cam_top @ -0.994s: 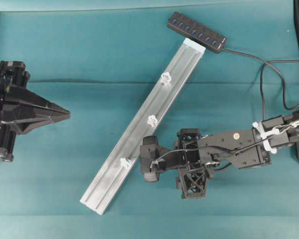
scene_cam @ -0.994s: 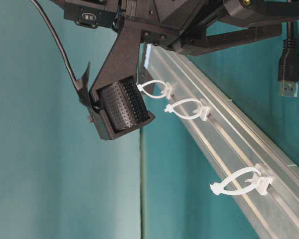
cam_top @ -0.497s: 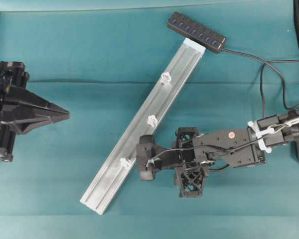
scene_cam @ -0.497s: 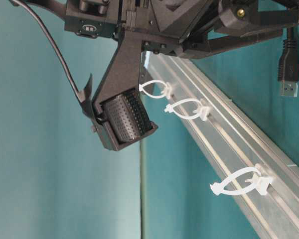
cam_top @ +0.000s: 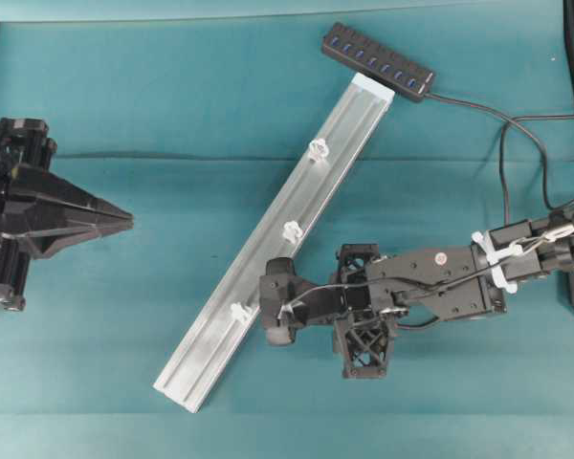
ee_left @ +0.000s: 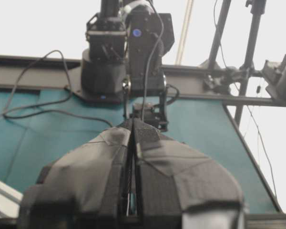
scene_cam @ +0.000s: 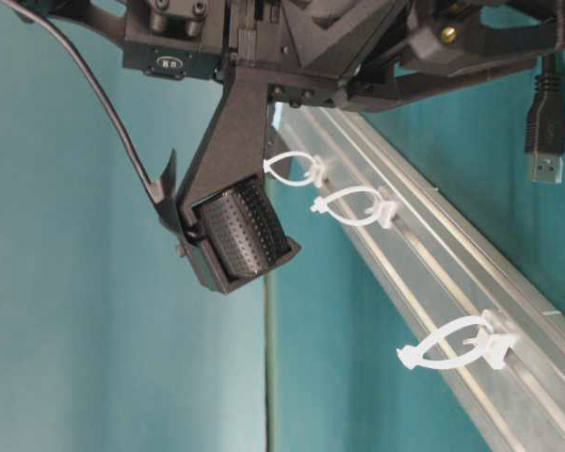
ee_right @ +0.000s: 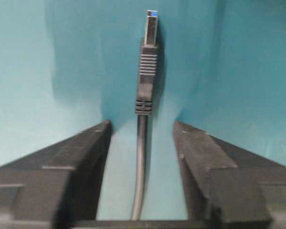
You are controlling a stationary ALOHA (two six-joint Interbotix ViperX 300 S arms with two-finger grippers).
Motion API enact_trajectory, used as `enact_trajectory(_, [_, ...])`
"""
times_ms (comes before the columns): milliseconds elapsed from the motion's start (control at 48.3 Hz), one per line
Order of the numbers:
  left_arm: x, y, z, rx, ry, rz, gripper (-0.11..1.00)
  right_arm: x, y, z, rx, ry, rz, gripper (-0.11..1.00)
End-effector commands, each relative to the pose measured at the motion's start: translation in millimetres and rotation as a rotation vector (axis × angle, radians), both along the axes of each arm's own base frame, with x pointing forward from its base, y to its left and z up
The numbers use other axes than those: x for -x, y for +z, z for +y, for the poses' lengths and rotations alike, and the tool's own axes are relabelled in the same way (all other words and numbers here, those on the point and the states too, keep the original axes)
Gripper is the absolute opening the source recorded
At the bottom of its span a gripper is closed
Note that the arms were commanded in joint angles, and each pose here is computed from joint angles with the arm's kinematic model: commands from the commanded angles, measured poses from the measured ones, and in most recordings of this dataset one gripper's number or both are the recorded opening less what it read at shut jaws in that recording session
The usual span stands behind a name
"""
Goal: Pass the USB cable through three rings with both arms.
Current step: 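Close the right gripper on the cable just behind the USB-A plug, then lift the plug with the right gripper and carry it toward the hub end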
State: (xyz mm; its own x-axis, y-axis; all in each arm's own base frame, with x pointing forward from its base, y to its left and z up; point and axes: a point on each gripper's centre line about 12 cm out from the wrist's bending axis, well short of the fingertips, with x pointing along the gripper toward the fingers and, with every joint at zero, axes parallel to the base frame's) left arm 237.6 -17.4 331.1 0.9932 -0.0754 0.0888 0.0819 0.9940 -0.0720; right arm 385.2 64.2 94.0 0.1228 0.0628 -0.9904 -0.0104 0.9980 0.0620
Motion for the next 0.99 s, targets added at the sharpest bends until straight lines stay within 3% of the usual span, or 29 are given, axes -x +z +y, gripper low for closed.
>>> enact_trajectory(0, [1,6,0,0.000,0.001,-0.020,0.00,-4,-2,2,-0.004,-0.004,0.001,0.37])
enact_trajectory(124, [2,8,1,0.000,0.004,-0.026,0.00,-7,1,1,-0.006,-0.005,-0.002,0.10])
enact_trajectory(166, [2,8,2,0.000,0.006,-0.028,0.00,-7,1,2,-0.004,-0.001,-0.003,0.07])
enact_trajectory(663, [3,6,2,-0.001,0.008,-0.011,0.00,-4,10,1,-0.001,0.015,0.004,0.07])
enact_trajectory(808, [3,6,2,-0.001,0.008,-0.011,0.00,-2,32,-1,0.003,0.075,-0.003,0.07])
enact_trajectory(974, [4,6,2,-0.001,0.009,-0.014,0.00,5,51,-9,0.013,0.142,0.059,0.07])
